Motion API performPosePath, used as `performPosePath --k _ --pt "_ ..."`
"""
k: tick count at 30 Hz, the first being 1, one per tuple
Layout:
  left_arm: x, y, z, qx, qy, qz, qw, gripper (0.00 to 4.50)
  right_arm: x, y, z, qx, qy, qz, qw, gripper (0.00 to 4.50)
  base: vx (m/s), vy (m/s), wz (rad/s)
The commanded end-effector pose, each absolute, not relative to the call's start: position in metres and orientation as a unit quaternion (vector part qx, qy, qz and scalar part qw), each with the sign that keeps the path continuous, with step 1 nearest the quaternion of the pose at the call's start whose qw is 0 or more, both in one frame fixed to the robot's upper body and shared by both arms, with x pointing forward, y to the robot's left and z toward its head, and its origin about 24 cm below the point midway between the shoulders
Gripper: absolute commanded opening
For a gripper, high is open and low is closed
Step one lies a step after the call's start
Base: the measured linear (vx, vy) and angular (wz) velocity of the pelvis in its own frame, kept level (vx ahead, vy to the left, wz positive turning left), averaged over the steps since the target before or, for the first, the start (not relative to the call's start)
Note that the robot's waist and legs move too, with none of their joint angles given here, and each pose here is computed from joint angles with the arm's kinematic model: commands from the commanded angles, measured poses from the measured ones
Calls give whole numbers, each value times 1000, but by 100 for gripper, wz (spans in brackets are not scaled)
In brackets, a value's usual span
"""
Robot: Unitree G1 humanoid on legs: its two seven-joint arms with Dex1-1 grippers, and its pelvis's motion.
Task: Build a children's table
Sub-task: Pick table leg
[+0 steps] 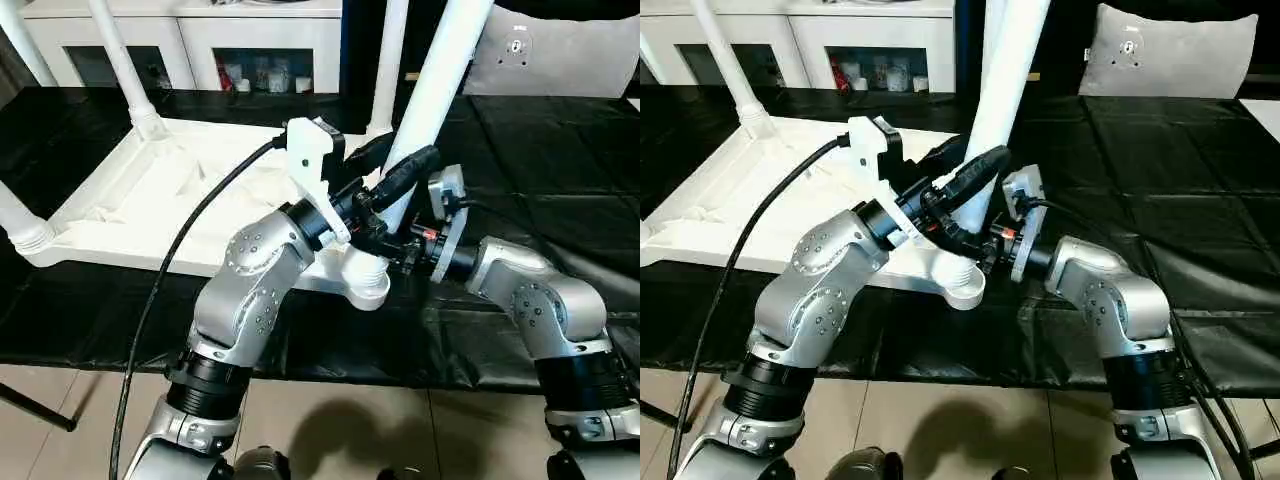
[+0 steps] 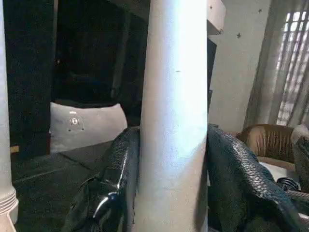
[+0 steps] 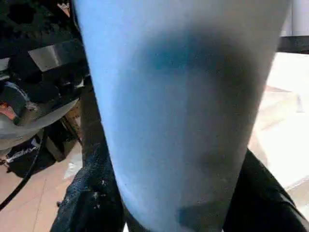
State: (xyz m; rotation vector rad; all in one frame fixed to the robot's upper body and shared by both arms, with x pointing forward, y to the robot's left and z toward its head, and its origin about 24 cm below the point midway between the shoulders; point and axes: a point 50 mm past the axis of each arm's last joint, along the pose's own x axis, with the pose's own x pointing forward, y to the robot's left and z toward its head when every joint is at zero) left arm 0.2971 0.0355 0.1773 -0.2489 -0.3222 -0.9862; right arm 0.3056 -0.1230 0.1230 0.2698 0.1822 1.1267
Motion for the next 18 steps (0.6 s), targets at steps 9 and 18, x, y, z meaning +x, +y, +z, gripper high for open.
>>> performPosePath --k 9,18 --pt "289 31 188 -170 -159 -500 834 255 307 -125 117 128 107 522 837 193 0 0 0" --pt "276 25 191 -197 -151 -554 795 345 307 -126 113 124 114 517 839 191 0 0 0"
